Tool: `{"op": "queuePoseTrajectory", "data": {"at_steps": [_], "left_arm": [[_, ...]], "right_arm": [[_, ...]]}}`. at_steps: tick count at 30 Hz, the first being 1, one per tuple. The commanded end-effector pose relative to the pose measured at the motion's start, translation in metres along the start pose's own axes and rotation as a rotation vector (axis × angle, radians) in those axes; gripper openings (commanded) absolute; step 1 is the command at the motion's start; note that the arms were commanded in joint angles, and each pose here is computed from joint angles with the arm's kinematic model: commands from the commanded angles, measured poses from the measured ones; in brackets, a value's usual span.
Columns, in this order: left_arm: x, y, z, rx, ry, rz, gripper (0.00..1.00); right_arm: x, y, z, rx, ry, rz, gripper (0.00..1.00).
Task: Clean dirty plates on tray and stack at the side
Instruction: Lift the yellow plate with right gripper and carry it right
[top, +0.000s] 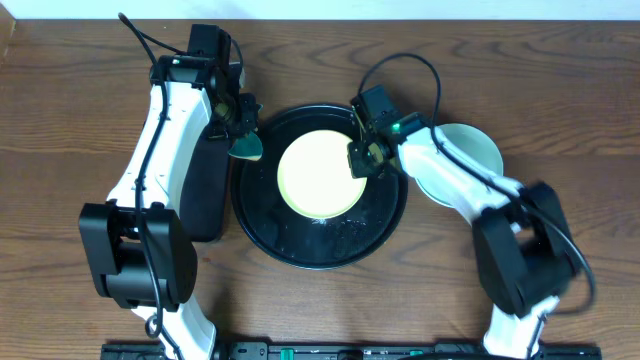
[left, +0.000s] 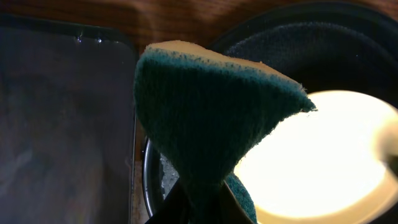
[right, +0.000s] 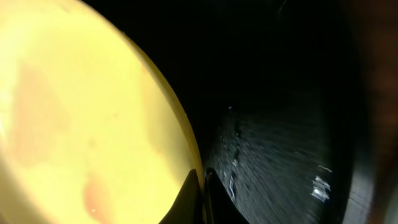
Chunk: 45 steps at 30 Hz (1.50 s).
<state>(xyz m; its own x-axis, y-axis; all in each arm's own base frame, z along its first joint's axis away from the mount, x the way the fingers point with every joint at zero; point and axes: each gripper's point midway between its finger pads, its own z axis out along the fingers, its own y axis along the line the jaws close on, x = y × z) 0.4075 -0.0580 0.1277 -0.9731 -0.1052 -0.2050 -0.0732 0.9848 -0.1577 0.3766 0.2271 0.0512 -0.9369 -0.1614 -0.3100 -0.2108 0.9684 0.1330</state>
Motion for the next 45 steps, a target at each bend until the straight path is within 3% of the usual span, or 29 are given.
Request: {"op": "queuePoseTrajectory", "data": {"at_steps": [1,9,18,27,37,45], "left_arm": [[-0.009,0.001,-0.009,-0.004,-0.035,-0.010,0.08],[-0.008,0.001,-0.009,-0.004,-0.035,-0.010,0.08],[-0.008,0.001,-0.009,-0.004,-0.035,-0.010,0.08],[-0.008,0.001,-0.009,-0.004,-0.035,-0.010,0.08],[-0.007,0.001,-0.008,-0.005,-0.031,-0.011,0.08],[-0.007,0.001,-0.008,-0.005,-0.030,-0.011,0.08]], "right_arm": [[-0.027,-0.010,-0.056,0.204,-0.202,-0.073,0.01],[-0.038,0.008,-0.129,0.468,-0.448,-0.221,0.01],[-0.033,0.028,-0.178,0.779,-0.609,-0.391,0.01],[-0.029,0.037,-0.224,0.997,-0.771,-0.366,0.01],[-0.030,0.044,-0.217,0.944,-0.757,-0.385,0.01],[-0.013,0.068,-0.143,0.502,-0.498,-0.477,0.01]]}}
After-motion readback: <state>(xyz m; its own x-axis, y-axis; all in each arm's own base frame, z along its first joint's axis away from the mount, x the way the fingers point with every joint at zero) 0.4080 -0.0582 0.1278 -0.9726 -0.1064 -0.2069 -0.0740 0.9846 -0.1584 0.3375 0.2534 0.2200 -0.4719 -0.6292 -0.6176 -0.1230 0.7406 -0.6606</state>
